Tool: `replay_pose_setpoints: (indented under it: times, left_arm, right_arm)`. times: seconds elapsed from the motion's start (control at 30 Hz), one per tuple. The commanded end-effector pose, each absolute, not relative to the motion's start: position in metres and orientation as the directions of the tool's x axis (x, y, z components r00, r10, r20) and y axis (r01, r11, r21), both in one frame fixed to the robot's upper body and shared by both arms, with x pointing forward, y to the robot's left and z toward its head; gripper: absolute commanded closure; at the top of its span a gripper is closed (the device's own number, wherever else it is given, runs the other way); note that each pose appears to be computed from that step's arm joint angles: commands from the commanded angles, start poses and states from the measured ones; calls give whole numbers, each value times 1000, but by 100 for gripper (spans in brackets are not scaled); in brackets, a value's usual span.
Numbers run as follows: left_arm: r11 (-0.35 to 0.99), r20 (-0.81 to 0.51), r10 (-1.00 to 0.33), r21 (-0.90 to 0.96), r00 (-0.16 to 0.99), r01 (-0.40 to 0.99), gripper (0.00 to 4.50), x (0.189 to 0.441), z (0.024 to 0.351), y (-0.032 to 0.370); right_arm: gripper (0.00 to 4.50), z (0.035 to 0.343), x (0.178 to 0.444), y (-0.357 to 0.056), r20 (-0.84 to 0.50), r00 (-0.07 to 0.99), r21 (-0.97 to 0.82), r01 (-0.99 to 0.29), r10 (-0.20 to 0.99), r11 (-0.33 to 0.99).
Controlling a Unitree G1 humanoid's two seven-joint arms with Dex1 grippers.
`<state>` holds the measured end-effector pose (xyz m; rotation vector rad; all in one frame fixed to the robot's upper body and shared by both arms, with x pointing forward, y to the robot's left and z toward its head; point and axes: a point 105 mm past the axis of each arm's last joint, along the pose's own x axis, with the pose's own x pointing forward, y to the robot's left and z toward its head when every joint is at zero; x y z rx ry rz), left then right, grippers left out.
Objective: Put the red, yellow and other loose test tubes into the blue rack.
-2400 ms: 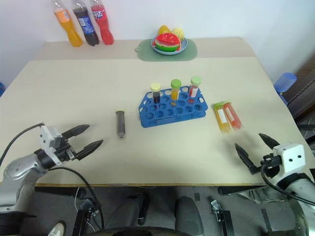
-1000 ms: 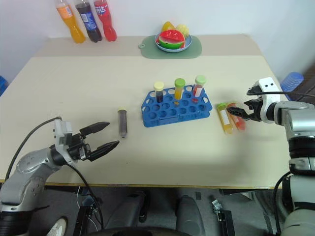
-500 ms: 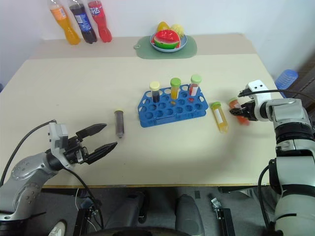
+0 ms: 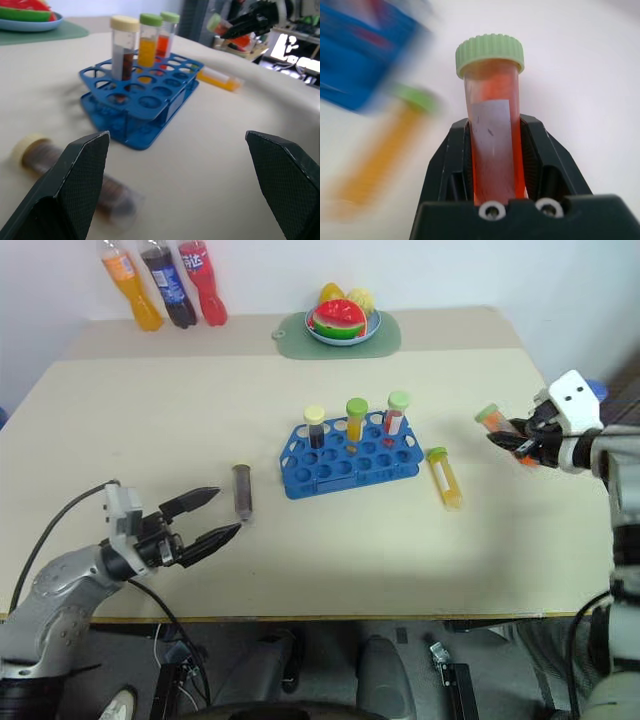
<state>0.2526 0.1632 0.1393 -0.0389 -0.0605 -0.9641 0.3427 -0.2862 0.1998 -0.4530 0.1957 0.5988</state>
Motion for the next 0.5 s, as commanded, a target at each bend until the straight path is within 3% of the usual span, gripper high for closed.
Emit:
replay_pose_setpoints:
  times: [0.03,0.23,0.3,0.5]
  left_arm:
    - [563,88,-824,23,559,826,0,256,143,164]
    - [562,109,-824,30,557,826,0,264,145,163]
    - [566,116,-821,29,559,824,0,266,147,163]
    - [572,134,-815,29,564,820,0,269,151,164]
  right_arm:
    - [371,213,327,-237,-80,759,-402,-618,646,676]
    - [371,199,342,-186,196,757,-242,-579,624,779]
    - [371,199,352,-180,273,783,-195,-524,559,829]
    - [371,185,366,-168,341,796,-156,-476,500,865]
